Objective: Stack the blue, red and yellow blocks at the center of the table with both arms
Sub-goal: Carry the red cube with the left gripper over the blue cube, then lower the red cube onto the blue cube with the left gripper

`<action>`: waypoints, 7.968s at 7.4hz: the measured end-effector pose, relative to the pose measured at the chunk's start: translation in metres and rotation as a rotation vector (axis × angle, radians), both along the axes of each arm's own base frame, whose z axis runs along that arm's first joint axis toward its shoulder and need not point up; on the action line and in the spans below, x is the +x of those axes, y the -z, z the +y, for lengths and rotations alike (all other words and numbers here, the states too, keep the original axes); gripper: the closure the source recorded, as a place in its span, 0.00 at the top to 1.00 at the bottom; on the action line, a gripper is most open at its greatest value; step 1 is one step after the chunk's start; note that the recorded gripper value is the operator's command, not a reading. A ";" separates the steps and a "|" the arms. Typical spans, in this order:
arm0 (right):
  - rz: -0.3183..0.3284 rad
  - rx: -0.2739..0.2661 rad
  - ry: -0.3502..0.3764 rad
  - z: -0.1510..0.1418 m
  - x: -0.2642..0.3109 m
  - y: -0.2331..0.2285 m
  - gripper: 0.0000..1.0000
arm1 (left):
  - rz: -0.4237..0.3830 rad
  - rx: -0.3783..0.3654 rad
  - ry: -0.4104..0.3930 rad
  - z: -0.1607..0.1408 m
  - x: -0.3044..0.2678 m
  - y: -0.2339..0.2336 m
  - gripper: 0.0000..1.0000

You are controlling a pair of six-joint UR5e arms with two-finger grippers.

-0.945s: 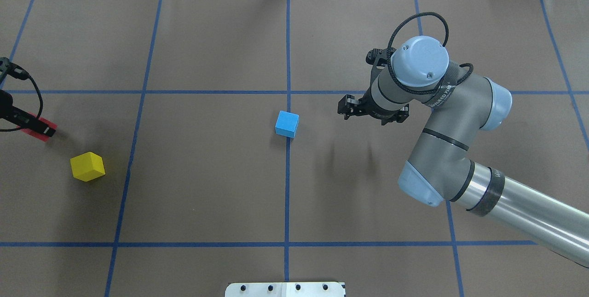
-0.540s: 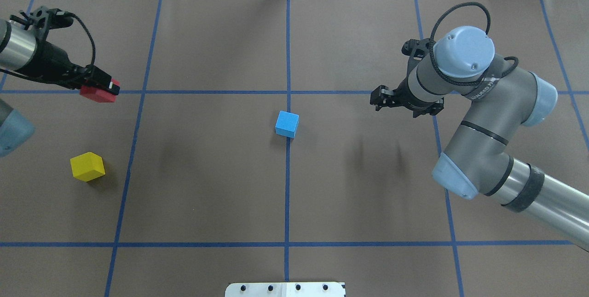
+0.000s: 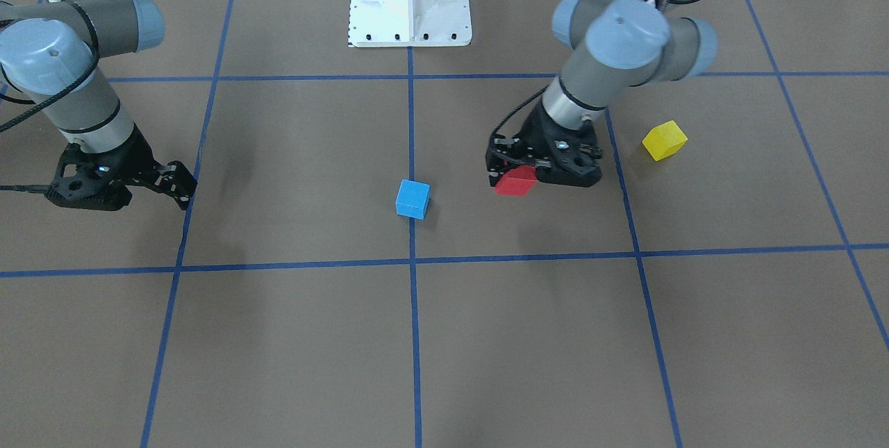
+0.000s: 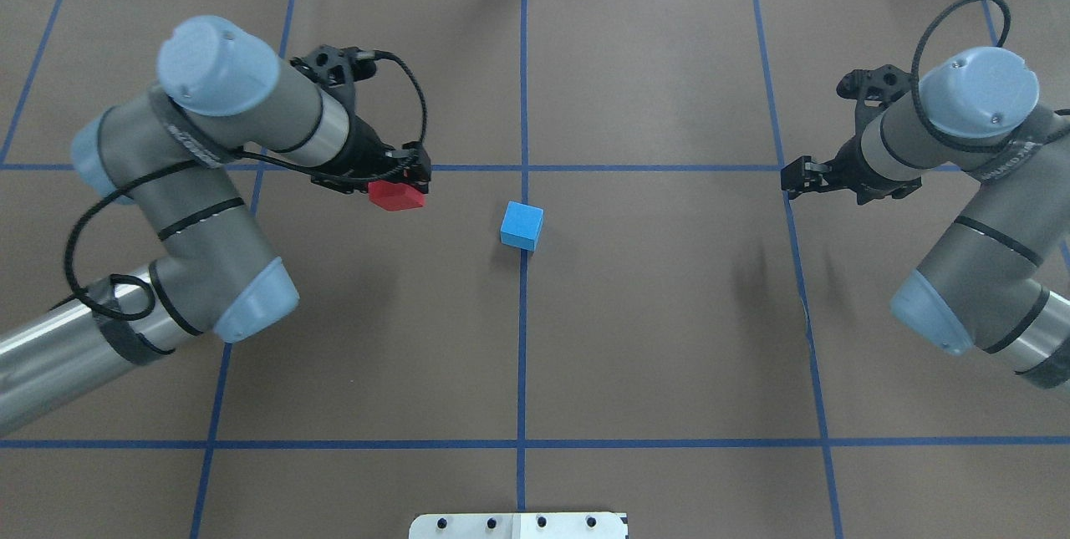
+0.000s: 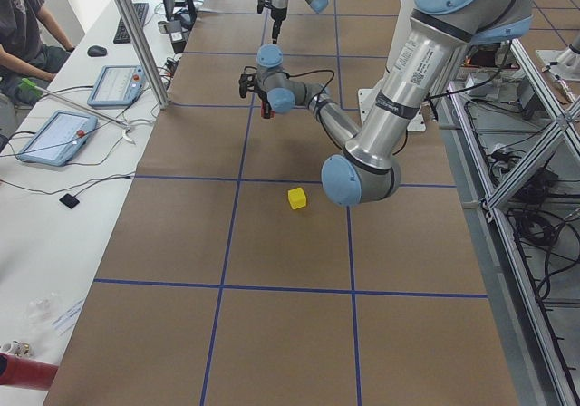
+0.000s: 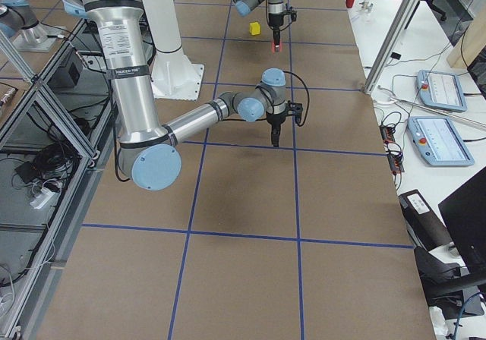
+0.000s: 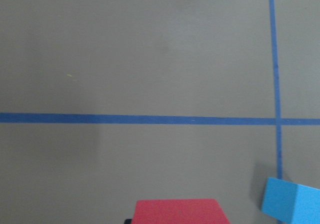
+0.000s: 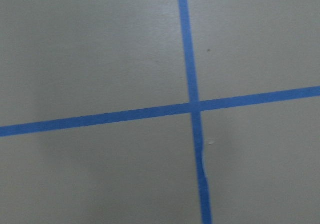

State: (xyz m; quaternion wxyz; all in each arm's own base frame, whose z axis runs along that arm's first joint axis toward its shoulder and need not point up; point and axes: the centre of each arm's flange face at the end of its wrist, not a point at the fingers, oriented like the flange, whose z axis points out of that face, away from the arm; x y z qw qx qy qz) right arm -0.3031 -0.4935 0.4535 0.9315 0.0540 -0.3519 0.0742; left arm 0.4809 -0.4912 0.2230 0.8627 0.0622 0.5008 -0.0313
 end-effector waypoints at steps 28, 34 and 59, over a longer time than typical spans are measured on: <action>0.057 0.004 0.054 0.001 0.052 -0.067 1.00 | -0.321 0.195 -0.229 -0.009 0.148 0.079 0.00; 0.056 0.004 0.053 0.000 0.052 -0.066 1.00 | -0.310 0.205 -0.230 -0.008 0.149 0.081 0.00; 0.059 0.000 0.054 -0.001 0.051 -0.069 1.00 | -0.302 0.172 -0.202 -0.007 0.149 0.080 0.93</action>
